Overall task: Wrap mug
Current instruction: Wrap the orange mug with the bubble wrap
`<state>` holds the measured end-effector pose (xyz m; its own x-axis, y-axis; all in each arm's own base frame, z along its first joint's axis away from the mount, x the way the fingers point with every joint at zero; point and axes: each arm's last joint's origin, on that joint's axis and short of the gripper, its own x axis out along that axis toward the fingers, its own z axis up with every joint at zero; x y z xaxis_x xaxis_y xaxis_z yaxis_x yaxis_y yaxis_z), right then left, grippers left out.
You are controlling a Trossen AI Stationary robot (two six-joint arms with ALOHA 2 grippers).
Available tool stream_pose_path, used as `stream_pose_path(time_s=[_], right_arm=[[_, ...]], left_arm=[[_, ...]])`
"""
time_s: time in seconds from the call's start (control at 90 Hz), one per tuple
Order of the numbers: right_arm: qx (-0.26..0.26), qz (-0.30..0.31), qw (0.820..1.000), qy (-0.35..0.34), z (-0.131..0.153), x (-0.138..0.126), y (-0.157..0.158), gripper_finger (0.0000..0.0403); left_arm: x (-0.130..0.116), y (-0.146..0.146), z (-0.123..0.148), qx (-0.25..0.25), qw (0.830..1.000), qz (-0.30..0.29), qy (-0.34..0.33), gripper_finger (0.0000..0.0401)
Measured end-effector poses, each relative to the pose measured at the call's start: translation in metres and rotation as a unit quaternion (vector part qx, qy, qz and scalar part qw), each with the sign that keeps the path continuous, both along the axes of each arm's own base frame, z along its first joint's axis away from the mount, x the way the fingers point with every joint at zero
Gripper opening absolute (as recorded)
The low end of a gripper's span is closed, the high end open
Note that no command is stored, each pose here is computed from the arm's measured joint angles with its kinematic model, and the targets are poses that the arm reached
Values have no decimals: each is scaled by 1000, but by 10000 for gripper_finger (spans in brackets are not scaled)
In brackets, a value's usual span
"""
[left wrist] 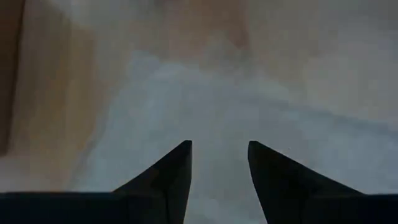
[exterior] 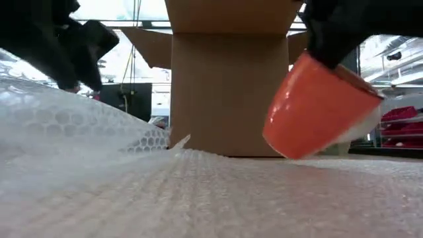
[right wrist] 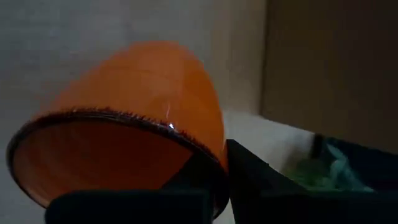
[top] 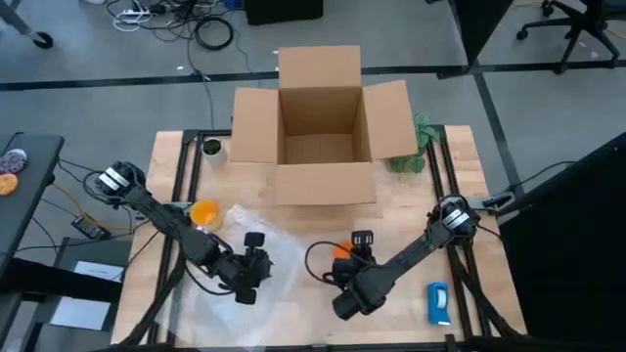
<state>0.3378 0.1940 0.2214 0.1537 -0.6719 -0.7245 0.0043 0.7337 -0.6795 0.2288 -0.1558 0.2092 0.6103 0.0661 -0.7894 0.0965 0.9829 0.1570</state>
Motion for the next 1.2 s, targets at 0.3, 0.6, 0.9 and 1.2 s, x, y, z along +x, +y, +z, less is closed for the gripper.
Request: stream_pose_path(time_s=[0.3, 0.6, 0.9, 1.2], right_arm=[[43, 4, 998, -40, 13, 13, 1, 0], [141, 30, 989, -20, 1, 14, 16, 0], [59, 8, 997, 46, 10, 2, -11, 0], [-11, 28, 999, 38, 23, 15, -43, 0]], left_arm=[[3, -4, 14, -33, 999, 10, 3, 142], [8, -13, 20, -114, 993, -33, 3, 142], [17, -10, 12, -50, 998, 3, -30, 142], [46, 8, 12, 3, 995, 28, -100, 142]])
